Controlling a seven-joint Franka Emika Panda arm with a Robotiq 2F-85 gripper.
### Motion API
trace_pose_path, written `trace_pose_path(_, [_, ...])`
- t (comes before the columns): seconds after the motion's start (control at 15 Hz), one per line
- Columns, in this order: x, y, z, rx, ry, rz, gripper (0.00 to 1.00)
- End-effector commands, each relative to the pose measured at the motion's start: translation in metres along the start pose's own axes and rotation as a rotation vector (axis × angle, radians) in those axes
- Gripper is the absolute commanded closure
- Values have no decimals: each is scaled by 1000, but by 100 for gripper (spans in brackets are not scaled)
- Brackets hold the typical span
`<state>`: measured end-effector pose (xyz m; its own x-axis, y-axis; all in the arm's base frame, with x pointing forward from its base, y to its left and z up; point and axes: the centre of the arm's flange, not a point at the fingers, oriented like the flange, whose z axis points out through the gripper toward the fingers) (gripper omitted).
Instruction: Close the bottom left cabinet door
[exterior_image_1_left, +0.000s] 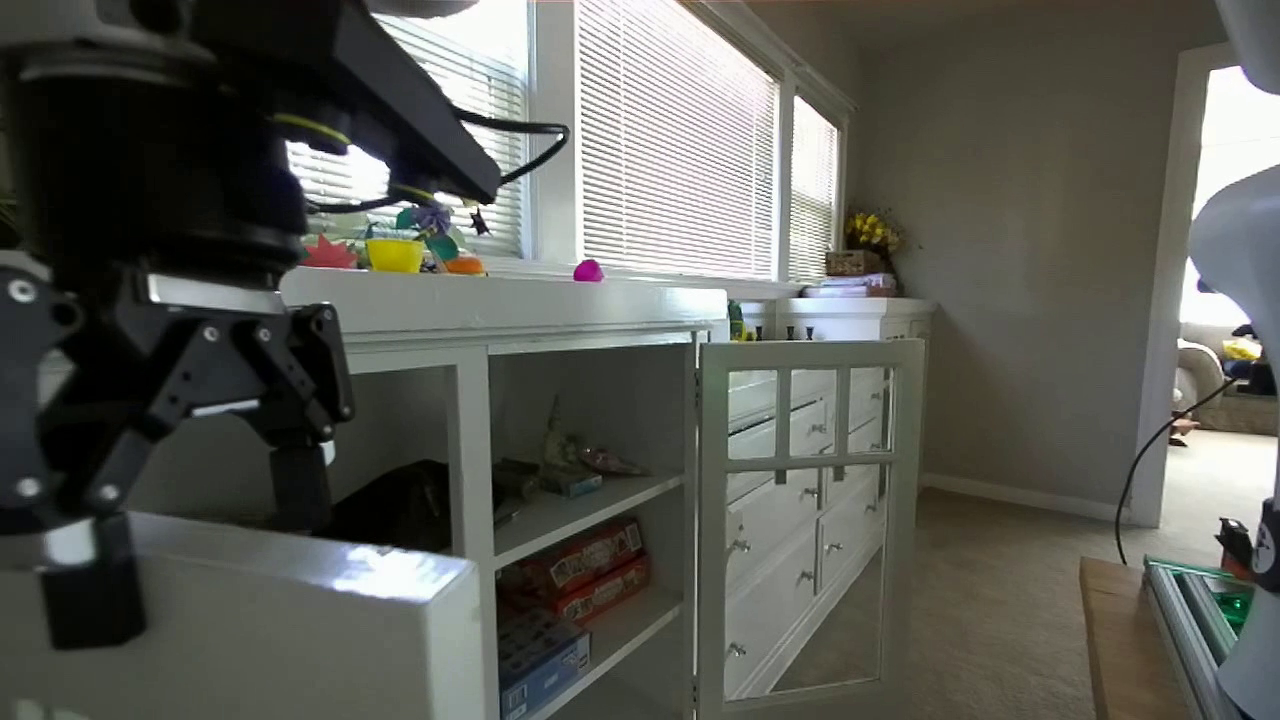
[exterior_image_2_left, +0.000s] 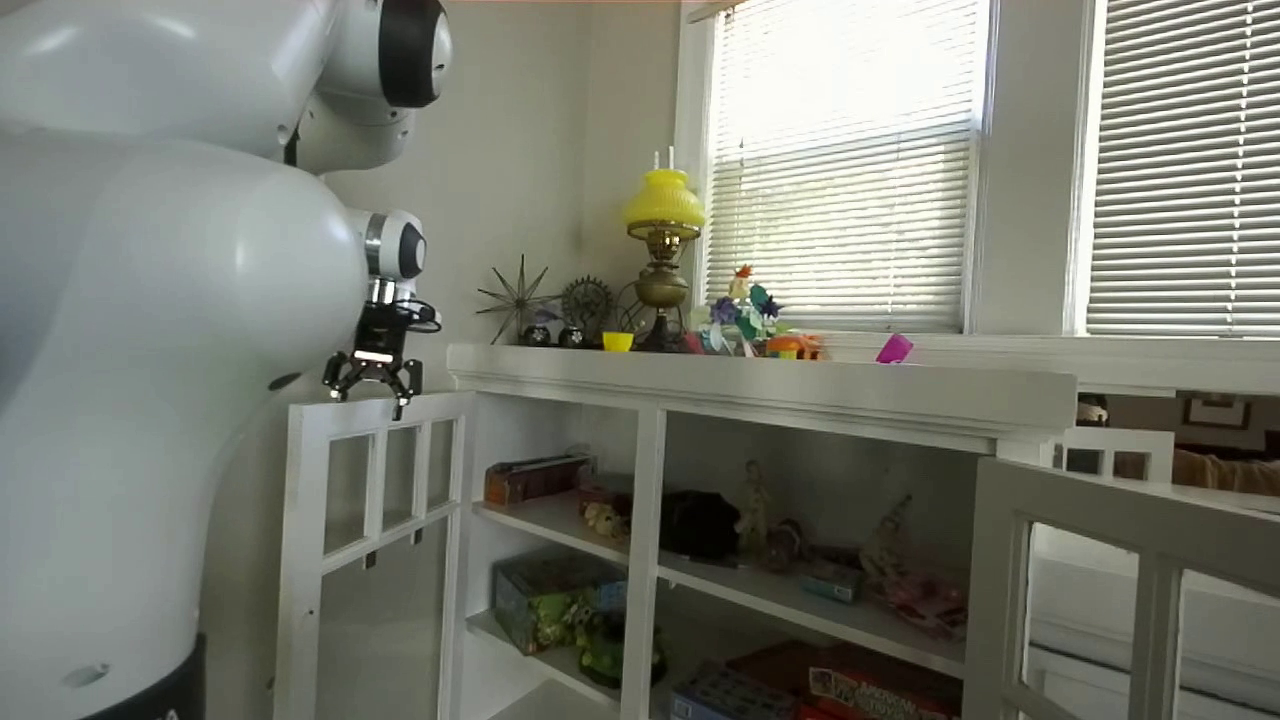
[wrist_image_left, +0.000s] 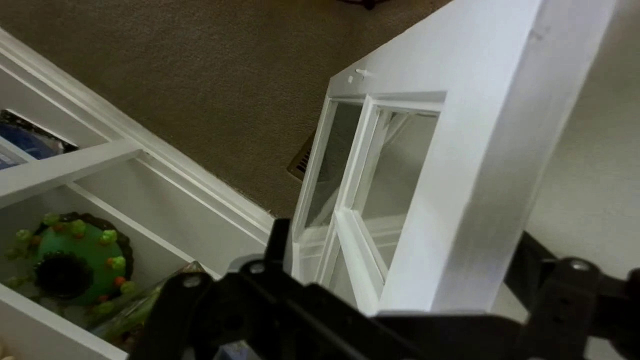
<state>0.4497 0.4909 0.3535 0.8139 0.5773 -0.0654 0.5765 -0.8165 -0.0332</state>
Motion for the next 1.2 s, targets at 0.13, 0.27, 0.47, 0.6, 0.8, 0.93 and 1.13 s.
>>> trace_pose_path(0.13, [-31, 39, -1, -130, -8, 90, 0])
trace_pose_path(0.27, [-35, 53, -2, -169, -4, 119, 0])
trace_pose_path(0.47, [-40, 74, -6, -233, 12, 161, 0])
trace_pose_path(0.6, [-43, 86, -10, -282, 17, 187, 0])
trace_pose_path(0.8, [-47, 104, -17, -352, 28, 217, 0])
trace_pose_path(0.93, [-49, 115, -23, -389, 29, 243, 0])
trace_pose_path(1.13, [-53, 129, -28, -447, 33, 281, 0])
